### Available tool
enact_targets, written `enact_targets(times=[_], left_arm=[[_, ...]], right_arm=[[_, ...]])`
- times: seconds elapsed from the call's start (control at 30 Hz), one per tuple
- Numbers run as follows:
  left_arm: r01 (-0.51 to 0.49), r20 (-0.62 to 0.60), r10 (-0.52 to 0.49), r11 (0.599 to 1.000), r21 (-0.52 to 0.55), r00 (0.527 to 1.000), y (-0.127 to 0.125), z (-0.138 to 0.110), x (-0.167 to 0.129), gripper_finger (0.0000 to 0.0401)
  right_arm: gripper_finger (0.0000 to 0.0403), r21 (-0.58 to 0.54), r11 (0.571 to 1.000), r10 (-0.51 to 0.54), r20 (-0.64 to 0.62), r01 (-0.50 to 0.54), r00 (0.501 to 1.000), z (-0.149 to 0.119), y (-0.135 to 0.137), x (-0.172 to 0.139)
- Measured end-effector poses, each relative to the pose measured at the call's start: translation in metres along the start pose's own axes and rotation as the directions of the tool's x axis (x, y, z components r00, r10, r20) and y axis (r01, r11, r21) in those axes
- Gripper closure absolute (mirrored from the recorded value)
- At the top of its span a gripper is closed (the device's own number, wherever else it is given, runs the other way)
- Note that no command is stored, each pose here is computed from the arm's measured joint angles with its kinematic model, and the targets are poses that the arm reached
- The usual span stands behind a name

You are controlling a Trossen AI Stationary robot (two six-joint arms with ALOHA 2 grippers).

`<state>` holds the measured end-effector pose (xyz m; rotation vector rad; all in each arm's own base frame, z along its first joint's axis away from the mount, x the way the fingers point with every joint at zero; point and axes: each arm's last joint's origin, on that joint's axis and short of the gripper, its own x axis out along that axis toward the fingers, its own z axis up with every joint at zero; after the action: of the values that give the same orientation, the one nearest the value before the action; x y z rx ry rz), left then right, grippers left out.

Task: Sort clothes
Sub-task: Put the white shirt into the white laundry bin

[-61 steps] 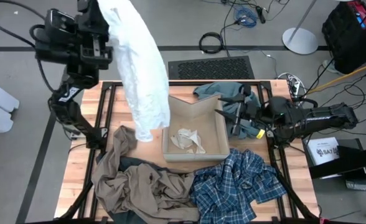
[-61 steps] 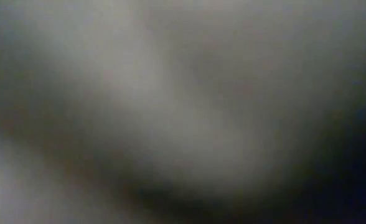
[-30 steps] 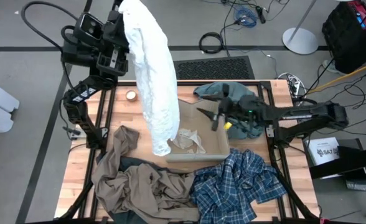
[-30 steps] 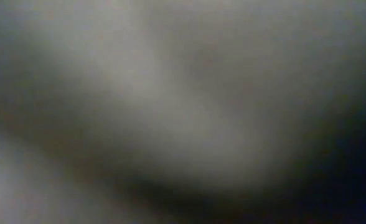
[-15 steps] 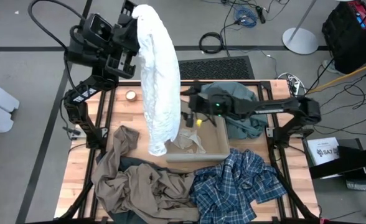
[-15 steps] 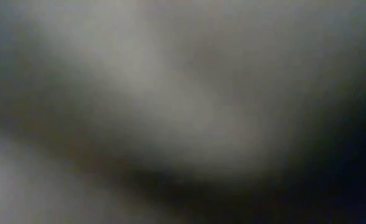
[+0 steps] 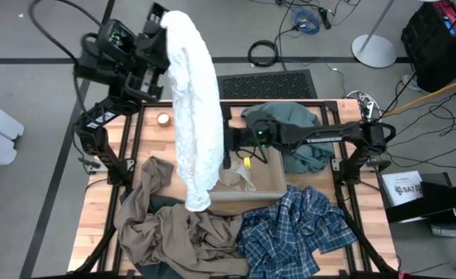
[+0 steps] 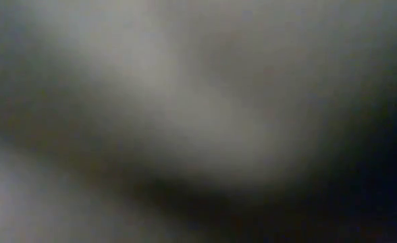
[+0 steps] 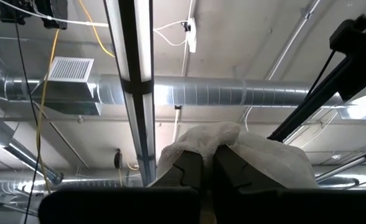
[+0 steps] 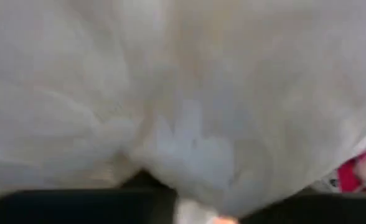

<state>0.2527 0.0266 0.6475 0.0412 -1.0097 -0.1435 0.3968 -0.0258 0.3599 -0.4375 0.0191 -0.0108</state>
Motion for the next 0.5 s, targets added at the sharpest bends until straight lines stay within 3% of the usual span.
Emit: enact_targets(times=[0.03,0.1,0.33,0.5], left_arm=[[0.0,0.001,0.0,1.0,0.001,1.0,-0.001,0.004,-0.001,0.0388],[0.002,0.009,-0.002,1.0,0.004,1.0,-0.002,0.011,-0.002,0.0387],[0.007,0.026,-0.008,1.0,0.008,1.0,-0.004,0.024,-0.004,0.0386],[0.009,0.034,-0.01,1.0,0.009,0.999,-0.005,0.027,-0.004,0.0386]], right_arm=[[0.0361,-0.011,1.0,-0.019,0.016,0.02,1.0,0.008,-0.002,-0.005],[0.0386,-0.023,0.999,-0.047,0.036,0.048,0.998,0.024,-0.006,-0.019],[0.04,-0.025,0.987,-0.149,0.203,0.158,0.968,0.086,-0.025,-0.082],[0.0401,0.07,0.986,-0.162,0.228,0.15,0.96,0.109,-0.035,-0.126]])
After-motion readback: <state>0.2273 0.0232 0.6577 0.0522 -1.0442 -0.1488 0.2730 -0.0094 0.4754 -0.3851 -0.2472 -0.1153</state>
